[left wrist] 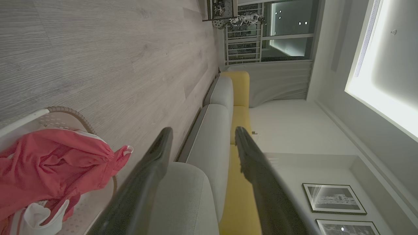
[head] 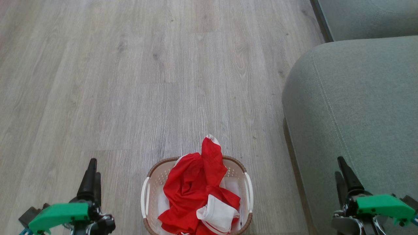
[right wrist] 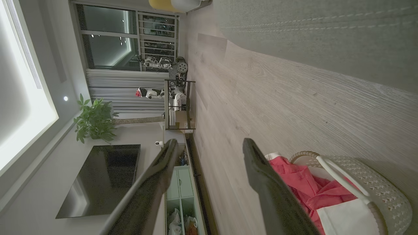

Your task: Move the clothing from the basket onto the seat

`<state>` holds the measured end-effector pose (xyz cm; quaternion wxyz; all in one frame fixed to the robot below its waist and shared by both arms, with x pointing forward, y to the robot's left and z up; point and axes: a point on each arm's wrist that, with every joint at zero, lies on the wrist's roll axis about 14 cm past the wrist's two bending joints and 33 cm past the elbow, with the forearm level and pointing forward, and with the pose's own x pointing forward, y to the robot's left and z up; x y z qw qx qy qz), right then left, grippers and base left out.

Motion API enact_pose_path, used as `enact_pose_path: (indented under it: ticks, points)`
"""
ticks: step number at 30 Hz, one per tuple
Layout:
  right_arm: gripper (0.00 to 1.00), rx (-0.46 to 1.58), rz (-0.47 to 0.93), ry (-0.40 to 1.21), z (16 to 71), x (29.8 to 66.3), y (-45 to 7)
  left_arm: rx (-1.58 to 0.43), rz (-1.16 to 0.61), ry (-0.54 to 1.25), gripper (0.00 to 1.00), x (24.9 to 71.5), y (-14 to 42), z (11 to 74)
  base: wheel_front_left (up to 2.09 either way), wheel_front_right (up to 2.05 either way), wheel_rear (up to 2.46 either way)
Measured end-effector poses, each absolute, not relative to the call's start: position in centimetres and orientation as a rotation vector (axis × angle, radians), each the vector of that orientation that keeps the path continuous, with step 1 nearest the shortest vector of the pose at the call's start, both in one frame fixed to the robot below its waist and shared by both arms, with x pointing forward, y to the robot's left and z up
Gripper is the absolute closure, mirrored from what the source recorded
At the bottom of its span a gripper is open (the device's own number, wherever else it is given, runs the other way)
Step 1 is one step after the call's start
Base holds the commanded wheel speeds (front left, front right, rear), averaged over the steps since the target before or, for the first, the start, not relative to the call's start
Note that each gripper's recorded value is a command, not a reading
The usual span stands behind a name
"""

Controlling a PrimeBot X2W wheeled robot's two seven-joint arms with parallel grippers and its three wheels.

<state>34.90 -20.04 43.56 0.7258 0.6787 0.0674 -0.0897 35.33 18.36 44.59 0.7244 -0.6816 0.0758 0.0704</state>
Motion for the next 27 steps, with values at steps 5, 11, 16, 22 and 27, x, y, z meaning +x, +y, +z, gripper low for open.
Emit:
enact_pose_path:
  ticks: [5,11,16,22,27]
  points:
    - [0.00,1.437,-0.180,0.142,44.1,35.1,-19.9,-1.443,0.146,0.161,0.00,35.5,18.3,45.2,0.00,0.00,0.00]
    - [0.00,1.335,-0.142,0.134,44.9,35.4,-19.5,-1.344,0.131,0.154,0.00,35.7,18.1,45.9,0.00,0.00,0.00]
    - [0.00,1.252,-0.112,0.124,45.7,35.7,-19.1,-1.249,0.108,0.154,0.00,35.9,17.7,46.4,0.00,0.00,0.00]
    - [0.00,1.165,-0.085,0.114,46.3,35.9,-18.7,-1.127,0.101,0.150,0.00,35.9,17.6,46.7,0.00,0.00,0.00]
    - [0.00,1.094,-0.059,0.114,46.7,36.0,-18.1,-1.031,0.093,0.150,0.00,35.7,17.3,46.8,0.00,0.00,0.00]
